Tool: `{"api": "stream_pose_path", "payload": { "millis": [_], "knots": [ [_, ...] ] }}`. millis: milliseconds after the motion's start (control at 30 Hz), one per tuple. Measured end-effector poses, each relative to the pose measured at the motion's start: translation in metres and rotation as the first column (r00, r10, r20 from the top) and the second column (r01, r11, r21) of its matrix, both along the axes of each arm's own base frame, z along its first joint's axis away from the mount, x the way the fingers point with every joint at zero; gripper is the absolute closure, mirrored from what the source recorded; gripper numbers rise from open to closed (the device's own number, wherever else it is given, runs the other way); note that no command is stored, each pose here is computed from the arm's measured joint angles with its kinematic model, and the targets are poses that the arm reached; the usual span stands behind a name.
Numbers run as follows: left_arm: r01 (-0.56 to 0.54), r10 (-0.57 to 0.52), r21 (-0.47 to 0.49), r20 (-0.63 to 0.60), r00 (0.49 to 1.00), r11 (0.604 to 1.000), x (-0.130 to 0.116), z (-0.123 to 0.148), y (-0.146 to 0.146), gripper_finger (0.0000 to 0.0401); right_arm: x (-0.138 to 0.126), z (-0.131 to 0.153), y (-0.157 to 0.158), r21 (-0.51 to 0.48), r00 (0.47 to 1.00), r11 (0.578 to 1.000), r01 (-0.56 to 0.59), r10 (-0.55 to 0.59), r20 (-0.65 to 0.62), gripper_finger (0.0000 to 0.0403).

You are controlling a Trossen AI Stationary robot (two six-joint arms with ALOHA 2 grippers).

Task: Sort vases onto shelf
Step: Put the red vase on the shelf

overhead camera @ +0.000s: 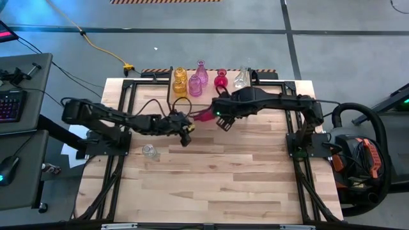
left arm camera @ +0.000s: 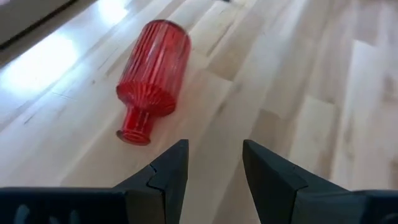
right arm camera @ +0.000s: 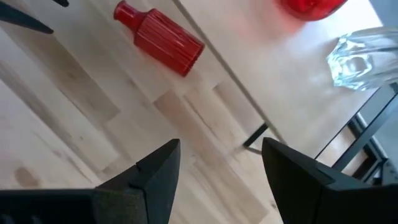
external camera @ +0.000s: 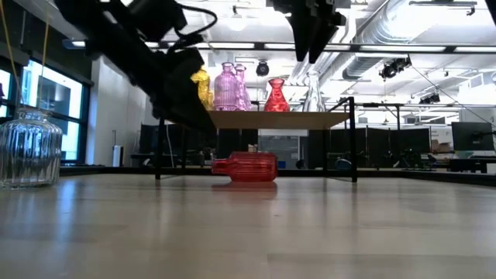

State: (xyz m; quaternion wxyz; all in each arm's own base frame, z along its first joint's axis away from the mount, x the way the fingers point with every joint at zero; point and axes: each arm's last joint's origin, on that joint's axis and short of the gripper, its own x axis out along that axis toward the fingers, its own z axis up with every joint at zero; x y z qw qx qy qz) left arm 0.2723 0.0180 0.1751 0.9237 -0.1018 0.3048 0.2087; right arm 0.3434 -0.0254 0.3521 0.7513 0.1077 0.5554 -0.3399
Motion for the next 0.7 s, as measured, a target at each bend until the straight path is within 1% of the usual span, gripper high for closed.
{"api": "stream_pose_path", "payload": {
  "millis": [100, 233, 367, 433, 600, 700],
  "knots": [
    [-0.032, 0.032, 0.019, 0.014, 0.999, 0.999, 0.006, -0.006, 0.009, 0.0256, -0.001, 0.0, -0.007, -0.015, 1.0, 1.0, -0.01, 0.01, -0.014, 0.019],
    [-0.102, 0.102, 0.021, -0.021, 0.995, 0.995, 0.007, -0.018, 0.026, 0.0256, -0.002, 0.0, -0.015, -0.033, 1.0, 0.999, -0.011, 0.01, -0.028, 0.019],
    [-0.144, 0.144, 0.011, -0.058, 0.988, 0.99, 0.009, -0.032, 0.04, 0.0256, -0.002, 0.0, -0.02, -0.036, 0.999, 0.999, -0.018, 0.017, -0.038, 0.019],
    [-0.159, 0.16, 0.016, -0.044, 0.986, 0.987, 0.011, -0.034, 0.044, 0.0256, -0.002, 0.0, -0.022, -0.036, 0.999, 0.999, -0.018, 0.017, -0.039, 0.019],
    [-0.143, 0.142, -0.014, -0.058, 0.988, 0.99, 0.012, -0.04, 0.047, 0.0256, -0.003, 0.0, -0.025, -0.036, 0.999, 0.999, -0.011, 0.01, -0.04, 0.019],
    [-0.139, 0.138, -0.014, -0.051, 0.989, 0.99, 0.012, -0.039, 0.046, 0.0256, -0.003, 0.0, -0.025, -0.038, 0.999, 0.999, -0.027, 0.026, -0.046, 0.019]
  ]
}}
